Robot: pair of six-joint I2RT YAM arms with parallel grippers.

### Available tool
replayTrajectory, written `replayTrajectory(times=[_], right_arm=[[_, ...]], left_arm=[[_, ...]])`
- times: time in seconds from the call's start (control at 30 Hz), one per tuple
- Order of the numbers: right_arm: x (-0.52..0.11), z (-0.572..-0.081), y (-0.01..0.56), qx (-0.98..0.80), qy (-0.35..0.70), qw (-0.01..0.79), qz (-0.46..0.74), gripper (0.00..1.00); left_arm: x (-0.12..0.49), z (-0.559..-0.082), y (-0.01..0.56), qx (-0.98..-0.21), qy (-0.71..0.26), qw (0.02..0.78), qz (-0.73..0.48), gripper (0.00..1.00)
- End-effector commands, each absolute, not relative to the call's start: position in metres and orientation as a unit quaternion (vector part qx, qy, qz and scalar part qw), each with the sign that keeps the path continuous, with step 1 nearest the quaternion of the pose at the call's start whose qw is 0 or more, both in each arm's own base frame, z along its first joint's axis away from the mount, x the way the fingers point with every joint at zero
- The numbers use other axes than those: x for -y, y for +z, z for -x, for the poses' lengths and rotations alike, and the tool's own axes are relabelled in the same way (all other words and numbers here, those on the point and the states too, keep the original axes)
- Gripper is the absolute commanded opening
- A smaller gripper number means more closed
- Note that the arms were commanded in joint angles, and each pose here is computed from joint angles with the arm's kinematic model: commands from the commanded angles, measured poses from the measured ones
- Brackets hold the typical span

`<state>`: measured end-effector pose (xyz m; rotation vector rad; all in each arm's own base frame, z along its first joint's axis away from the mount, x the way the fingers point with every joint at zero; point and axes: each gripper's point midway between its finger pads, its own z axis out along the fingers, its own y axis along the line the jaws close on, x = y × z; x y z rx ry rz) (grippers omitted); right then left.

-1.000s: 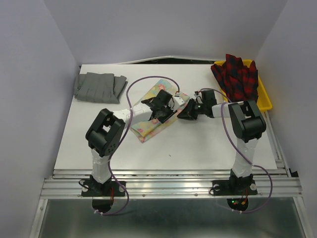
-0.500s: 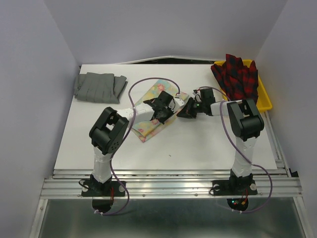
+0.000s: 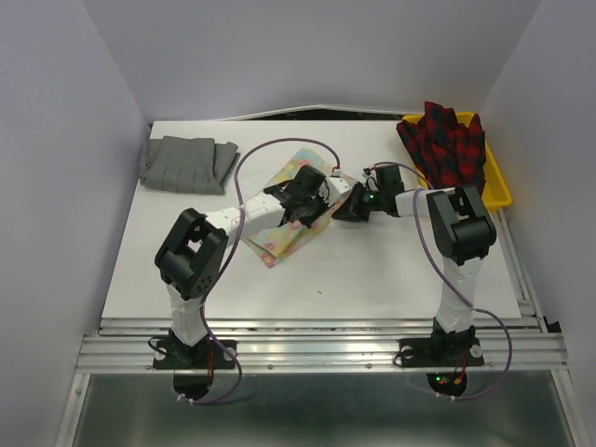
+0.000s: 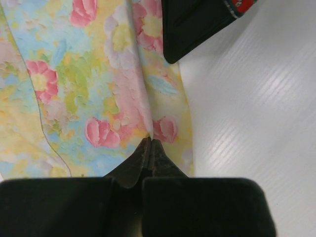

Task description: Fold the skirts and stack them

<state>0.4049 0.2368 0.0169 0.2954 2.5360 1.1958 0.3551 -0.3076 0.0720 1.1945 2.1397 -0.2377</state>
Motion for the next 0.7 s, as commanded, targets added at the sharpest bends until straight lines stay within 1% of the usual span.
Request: replayTrajectory(times=[0.0, 0.23, 0.4, 0.67], right_arm=[[-0.209, -0.386, -0.037, -0.929, 0.318, 0.132, -0.135, 0.01], [-0.206, -0.384, -0.035, -0.932, 0.312, 0.132, -0.132, 0.01], [-0.203, -0.385, -0.035, -0.936, 0.301, 0.135, -0.127, 0.01], [-0.194, -0.385, -0.033, -0.944, 0.274, 0.141, -0.117, 0.01]], left_arm=[[0.320, -0.339, 0.102, -0.801, -0.119, 0.358, -0.466, 0.00], [0.317, -0.323, 0.073, -0.808, -0.120, 0.315, -0.484, 0.00], [0.307, -0.321, 0.043, -0.817, -0.097, 0.288, -0.491, 0.00], [0.305, -0.325, 0.036, -0.818, -0.088, 0.281, -0.494, 0.00]])
